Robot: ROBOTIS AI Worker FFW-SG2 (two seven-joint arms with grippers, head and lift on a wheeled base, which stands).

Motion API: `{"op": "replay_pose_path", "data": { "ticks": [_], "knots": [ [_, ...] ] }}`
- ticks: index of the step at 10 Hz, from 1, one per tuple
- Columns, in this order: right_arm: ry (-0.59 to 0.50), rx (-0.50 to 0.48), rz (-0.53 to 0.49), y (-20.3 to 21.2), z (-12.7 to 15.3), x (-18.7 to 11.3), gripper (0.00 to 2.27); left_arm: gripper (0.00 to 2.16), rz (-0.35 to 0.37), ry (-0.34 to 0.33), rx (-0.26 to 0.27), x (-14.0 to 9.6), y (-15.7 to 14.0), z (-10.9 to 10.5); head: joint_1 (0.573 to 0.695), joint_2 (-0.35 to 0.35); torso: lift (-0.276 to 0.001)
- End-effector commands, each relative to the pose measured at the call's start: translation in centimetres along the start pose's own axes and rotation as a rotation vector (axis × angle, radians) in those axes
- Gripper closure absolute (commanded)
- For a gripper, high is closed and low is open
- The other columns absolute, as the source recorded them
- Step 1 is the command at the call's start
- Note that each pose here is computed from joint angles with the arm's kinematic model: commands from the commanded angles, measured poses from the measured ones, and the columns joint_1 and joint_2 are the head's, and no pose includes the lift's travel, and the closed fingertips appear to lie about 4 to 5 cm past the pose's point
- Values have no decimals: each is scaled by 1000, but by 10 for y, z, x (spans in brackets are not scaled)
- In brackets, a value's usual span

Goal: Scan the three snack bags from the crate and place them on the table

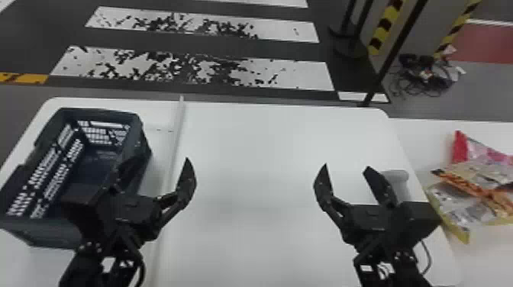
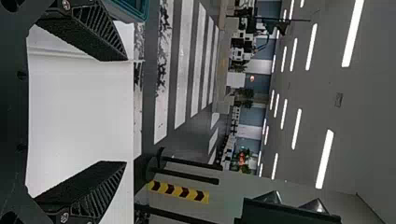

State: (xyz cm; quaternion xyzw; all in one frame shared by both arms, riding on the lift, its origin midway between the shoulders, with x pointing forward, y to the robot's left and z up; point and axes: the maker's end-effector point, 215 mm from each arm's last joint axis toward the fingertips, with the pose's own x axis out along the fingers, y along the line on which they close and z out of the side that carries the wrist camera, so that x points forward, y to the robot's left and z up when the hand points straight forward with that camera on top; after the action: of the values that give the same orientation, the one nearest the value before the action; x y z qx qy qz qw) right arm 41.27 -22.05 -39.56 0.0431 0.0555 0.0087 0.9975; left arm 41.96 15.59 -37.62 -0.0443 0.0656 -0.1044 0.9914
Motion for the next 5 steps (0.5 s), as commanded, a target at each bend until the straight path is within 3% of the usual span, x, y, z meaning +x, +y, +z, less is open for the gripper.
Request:
{"op": "replay_pose_path", "data": {
  "ticks": [1,5],
  "knots": [
    [3,-1,1,0,-2,0,66,83,5,6,1,0,2,-2,695,-88,-62],
    [-5,0,3,1,0,0,66,83,7,5,-1,1,3,-2,695,-83,-62]
  ]
}}
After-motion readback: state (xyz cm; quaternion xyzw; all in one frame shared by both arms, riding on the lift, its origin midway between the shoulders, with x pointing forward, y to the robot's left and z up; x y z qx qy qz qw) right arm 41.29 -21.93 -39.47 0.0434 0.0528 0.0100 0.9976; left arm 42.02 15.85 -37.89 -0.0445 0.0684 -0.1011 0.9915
